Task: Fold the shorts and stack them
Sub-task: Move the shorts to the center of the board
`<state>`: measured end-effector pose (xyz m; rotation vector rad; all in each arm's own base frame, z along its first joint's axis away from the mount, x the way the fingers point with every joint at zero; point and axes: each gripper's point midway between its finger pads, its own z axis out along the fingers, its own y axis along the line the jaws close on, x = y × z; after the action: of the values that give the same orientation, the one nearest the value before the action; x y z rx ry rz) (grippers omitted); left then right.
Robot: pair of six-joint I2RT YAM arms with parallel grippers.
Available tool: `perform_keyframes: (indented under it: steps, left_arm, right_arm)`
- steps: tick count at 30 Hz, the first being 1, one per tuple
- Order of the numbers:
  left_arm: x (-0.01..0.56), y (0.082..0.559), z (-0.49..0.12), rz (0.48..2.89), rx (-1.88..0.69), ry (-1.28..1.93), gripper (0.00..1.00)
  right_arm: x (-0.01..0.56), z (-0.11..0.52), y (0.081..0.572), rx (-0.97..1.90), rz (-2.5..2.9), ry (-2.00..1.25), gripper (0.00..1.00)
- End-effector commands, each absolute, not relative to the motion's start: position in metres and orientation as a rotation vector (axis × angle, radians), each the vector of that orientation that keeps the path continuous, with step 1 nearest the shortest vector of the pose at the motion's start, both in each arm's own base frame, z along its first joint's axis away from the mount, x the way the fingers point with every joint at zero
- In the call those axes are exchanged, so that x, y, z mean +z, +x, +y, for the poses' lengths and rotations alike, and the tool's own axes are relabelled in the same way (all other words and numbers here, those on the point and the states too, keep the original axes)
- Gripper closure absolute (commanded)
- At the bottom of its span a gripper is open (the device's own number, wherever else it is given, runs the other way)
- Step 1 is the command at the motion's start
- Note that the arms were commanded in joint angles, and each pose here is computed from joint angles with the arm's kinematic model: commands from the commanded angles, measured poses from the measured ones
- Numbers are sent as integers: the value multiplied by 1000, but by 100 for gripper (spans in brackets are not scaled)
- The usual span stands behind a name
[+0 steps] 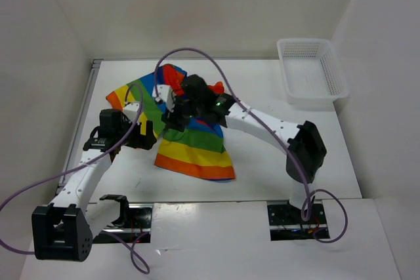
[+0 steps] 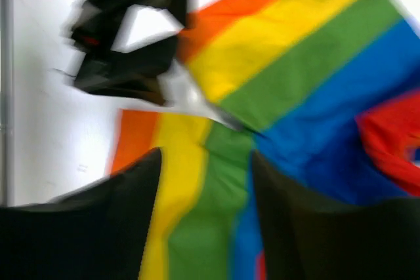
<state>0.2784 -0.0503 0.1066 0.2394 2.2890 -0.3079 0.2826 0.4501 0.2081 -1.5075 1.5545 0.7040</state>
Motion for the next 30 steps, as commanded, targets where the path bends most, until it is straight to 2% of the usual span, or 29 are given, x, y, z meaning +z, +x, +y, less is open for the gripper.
perform_keyframes:
  steps: [1, 2, 3, 5, 7, 8, 10, 13, 19, 20, 23, 24, 26, 27, 28, 29, 30]
  left_arm:
    - [100, 258, -78, 2335, -518, 313, 0]
    - [98, 257, -80, 2345, -525, 322, 0]
    - [88, 254, -82, 2379, -548, 319, 0]
    - [76, 249, -84, 2424, -544, 330, 0]
    - [62, 246, -80, 2490, -507, 320, 0]
    - [57, 245, -81, 2511, -501, 327, 0]
    - [46, 242, -81, 2558, -511, 320, 0]
    - [33, 238, -81, 2614, -522, 311, 0]
    - [13, 226, -88, 2705, -561, 335, 0]
    - [10, 225, -88, 2717, -563, 333, 10]
    - [9, 230, -90, 2727, -568, 344, 22]
    - [6, 226, -92, 2748, -574, 353, 27]
    - [6, 225, -93, 2761, -566, 365, 35]
    - [5, 222, -95, 2770, -570, 378, 40]
    - [5, 221, -97, 2770, -572, 393, 66]
    - [5, 221, -98, 2770, -572, 393, 91]
    - [6, 223, -98, 2760, -571, 395, 96]
  right_arm:
    - [228, 370, 347, 569, 1742, -1240, 31]
    - [229, 358, 363, 563, 1765, -1168, 30]
    - [226, 337, 389, 530, 1799, -1098, 24]
    - [202, 327, 415, 504, 1836, -1060, 22]
    - [198, 314, 445, 466, 1852, -1007, 16]
    - [176, 311, 458, 467, 1894, -1004, 14]
    - [185, 294, 493, 474, 1893, -923, 8]
    - [164, 276, 530, 492, 1965, -861, 6]
    - [117, 279, 542, 568, 2030, -871, 1]
    - [110, 281, 537, 602, 2044, -886, 1]
    - [92, 285, 529, 655, 2082, -907, 14]
    - [84, 285, 526, 669, 2097, -912, 23]
    - [73, 284, 517, 692, 2128, -919, 32]
    - [66, 284, 511, 712, 2143, -925, 44]
    - [63, 282, 505, 716, 2163, -926, 57]
    - [62, 281, 502, 717, 2169, -926, 64]
    - [64, 280, 500, 717, 2169, -926, 75]
